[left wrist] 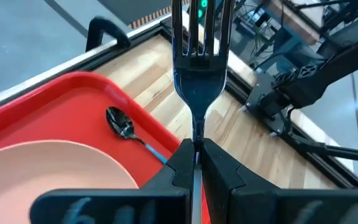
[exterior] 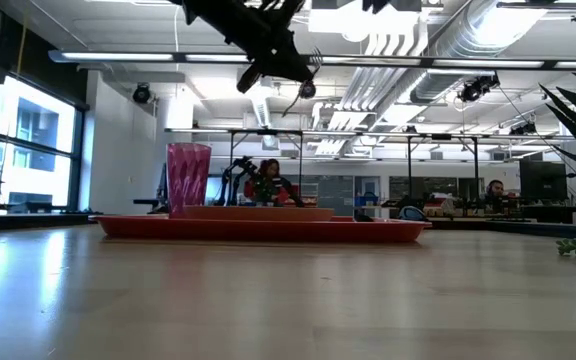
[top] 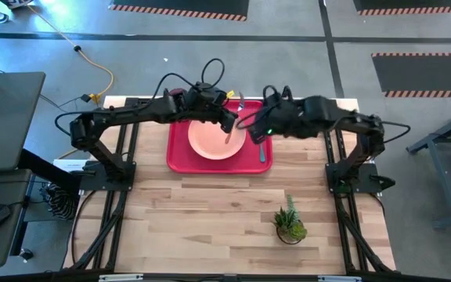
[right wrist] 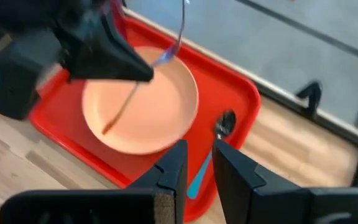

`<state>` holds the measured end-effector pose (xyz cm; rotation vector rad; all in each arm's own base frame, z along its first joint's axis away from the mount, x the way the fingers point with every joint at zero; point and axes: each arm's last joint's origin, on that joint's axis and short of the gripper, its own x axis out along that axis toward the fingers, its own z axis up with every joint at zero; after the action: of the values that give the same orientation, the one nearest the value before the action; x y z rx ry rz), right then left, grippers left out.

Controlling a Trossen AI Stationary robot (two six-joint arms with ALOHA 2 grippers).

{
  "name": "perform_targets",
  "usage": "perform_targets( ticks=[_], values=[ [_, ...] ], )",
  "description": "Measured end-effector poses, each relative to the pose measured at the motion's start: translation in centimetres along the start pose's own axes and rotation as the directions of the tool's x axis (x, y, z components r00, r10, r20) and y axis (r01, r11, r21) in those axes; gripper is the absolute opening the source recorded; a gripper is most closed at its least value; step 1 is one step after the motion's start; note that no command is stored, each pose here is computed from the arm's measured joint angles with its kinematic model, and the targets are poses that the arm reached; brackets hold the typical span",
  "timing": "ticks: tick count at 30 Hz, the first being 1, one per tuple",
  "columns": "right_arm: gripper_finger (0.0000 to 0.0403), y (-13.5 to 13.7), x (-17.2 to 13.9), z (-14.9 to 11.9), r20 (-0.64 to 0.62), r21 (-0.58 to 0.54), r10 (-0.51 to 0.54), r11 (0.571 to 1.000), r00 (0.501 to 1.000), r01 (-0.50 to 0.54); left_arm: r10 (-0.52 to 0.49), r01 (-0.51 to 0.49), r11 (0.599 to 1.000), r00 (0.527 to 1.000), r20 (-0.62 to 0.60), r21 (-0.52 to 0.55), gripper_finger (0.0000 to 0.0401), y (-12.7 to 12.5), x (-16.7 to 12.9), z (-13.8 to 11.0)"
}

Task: Pick and place plate/cup/fork/spoon on tray
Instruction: Put the orange fork on the red tray to the right of the pink plate

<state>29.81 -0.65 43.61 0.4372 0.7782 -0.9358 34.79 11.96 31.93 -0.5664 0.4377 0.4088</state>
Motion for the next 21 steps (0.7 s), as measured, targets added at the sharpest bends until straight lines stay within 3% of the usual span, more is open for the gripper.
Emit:
perform_targets(
  ticks=[10,15,21],
  values=[
    [0.0067,1.3,3.4,-3.3,-0.06,0.077,-0.13,0.988,0.99,0.134,0.016,-0.02,0.998,0.997,-0.076,-0.058,0.0006,0.9,3.4,-1.6],
    [0.0067,0.4,3.2,-2.3,0.021,0.058,-0.171,0.984,0.985,0.17,0.007,-0.015,0.992,0.998,-0.062,-0.128,0.0009,1.1,4.9,-2.0],
    [0.0067,-2.4,1.2,0.1,0.118,0.049,-0.175,0.984,0.978,0.17,0.017,-0.029,0.974,0.998,-0.053,-0.225,0.001,1.4,6.6,-2.6]
  ],
)
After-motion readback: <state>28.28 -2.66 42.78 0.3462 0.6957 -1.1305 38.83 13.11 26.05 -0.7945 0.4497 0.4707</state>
